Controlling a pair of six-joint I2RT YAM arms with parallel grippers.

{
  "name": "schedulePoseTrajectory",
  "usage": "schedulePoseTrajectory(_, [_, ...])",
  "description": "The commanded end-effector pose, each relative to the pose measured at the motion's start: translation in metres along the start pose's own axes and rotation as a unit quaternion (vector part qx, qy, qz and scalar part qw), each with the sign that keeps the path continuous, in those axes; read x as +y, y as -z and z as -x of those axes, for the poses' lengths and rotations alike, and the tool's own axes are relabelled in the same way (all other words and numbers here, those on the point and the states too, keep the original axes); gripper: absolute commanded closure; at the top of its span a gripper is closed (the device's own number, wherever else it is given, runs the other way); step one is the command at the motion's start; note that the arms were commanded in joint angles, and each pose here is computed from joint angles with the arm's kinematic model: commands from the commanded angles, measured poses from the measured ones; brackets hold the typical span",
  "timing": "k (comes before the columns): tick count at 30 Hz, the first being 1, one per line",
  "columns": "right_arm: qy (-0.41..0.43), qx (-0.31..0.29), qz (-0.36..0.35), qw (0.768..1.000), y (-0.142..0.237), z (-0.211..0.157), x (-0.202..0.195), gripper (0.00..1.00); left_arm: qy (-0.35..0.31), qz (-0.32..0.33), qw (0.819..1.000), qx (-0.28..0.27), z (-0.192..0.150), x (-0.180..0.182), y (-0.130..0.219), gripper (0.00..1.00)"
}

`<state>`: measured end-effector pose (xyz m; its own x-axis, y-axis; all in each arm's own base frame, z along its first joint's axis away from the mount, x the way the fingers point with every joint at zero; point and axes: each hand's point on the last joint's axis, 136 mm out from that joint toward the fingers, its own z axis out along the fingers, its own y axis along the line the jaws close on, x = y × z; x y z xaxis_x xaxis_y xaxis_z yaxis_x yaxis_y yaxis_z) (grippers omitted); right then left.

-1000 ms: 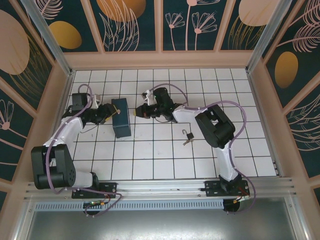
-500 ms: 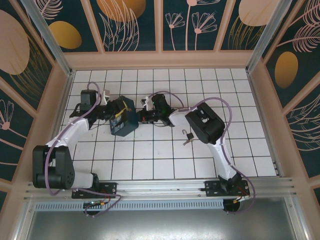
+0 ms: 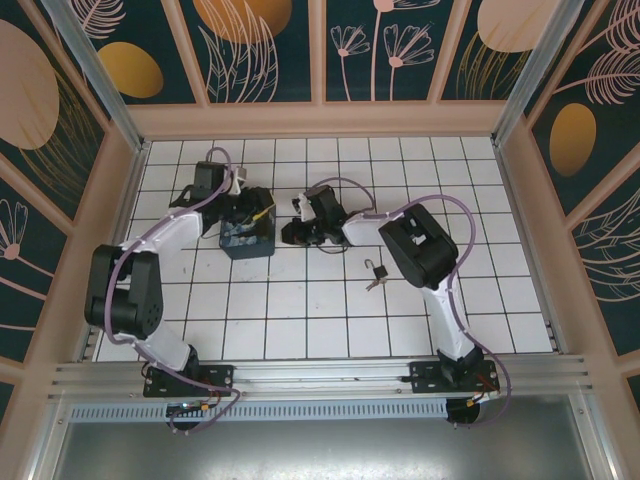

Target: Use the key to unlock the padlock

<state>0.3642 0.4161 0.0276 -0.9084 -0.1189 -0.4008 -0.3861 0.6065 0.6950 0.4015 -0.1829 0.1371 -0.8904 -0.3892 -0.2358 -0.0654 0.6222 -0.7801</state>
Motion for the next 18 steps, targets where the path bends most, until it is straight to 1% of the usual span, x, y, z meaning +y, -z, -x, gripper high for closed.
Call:
schedulePoseTrajectory(1, [0.042, -0.006, -0.141, 0.989, 0.030, 0.007, -0.052, 0.86, -0.021, 0.007, 1.000, -0.020, 0.016, -0.006, -0.005, 0.60])
schedulePoseTrajectory(5, [0.062, -0.007, -0.212, 0.975, 0.060, 0.012, -0.077, 0.83, -0.040, 0.001, 0.999, -0.028, 0.031, -0.023, -0.003, 0.60])
schedulePoseTrajectory(6, [0.063, -0.009, -0.219, 0.974, 0.068, 0.014, -0.080, 0.83, -0.037, 0.008, 0.999, -0.021, 0.032, -0.017, -0.010, 0.60])
schedulePoseTrajectory(8, [0.059, -0.024, -0.215, 0.975, 0.082, 0.018, -0.080, 0.82, -0.047, 0.011, 0.998, -0.028, 0.038, -0.022, -0.007, 0.59])
schedulePoseTrajectory(10, [0.054, -0.055, -0.196, 0.978, 0.098, 0.025, -0.074, 0.77, -0.071, 0.031, 0.996, -0.054, 0.048, -0.022, 0.000, 0.56])
schedulePoseTrajectory(11, [0.056, -0.075, -0.184, 0.978, 0.107, 0.030, -0.069, 0.69, -0.094, 0.047, 0.991, -0.080, 0.056, -0.024, 0.010, 0.52])
schedulePoseTrajectory(12, [0.066, -0.098, -0.175, 0.977, 0.117, 0.035, -0.061, 0.59, -0.120, 0.073, 0.985, -0.102, 0.064, -0.020, 0.017, 0.45])
schedulePoseTrajectory(13, [0.074, -0.120, -0.175, 0.975, 0.126, 0.039, -0.056, 0.38, -0.144, 0.100, 0.977, -0.124, 0.073, -0.015, 0.023, 0.05])
schedulePoseTrajectory(14, [0.067, -0.147, -0.186, 0.969, 0.147, 0.049, -0.065, 0.04, -0.166, 0.129, 0.965, -0.157, 0.084, -0.008, 0.031, 0.01])
schedulePoseTrajectory(15, [0.061, -0.169, -0.195, 0.964, 0.163, 0.055, -0.071, 0.01, -0.178, 0.150, 0.953, -0.192, 0.095, 0.000, 0.042, 0.01])
schedulePoseTrajectory(16, [0.056, -0.193, -0.205, 0.958, 0.180, 0.061, -0.076, 0.01, -0.183, 0.160, 0.943, -0.226, 0.104, 0.005, 0.053, 0.01])
schedulePoseTrajectory(18, [0.056, -0.246, -0.237, 0.938, 0.223, 0.072, -0.088, 0.01, -0.170, 0.155, 0.926, -0.299, 0.120, 0.018, 0.083, 0.01])
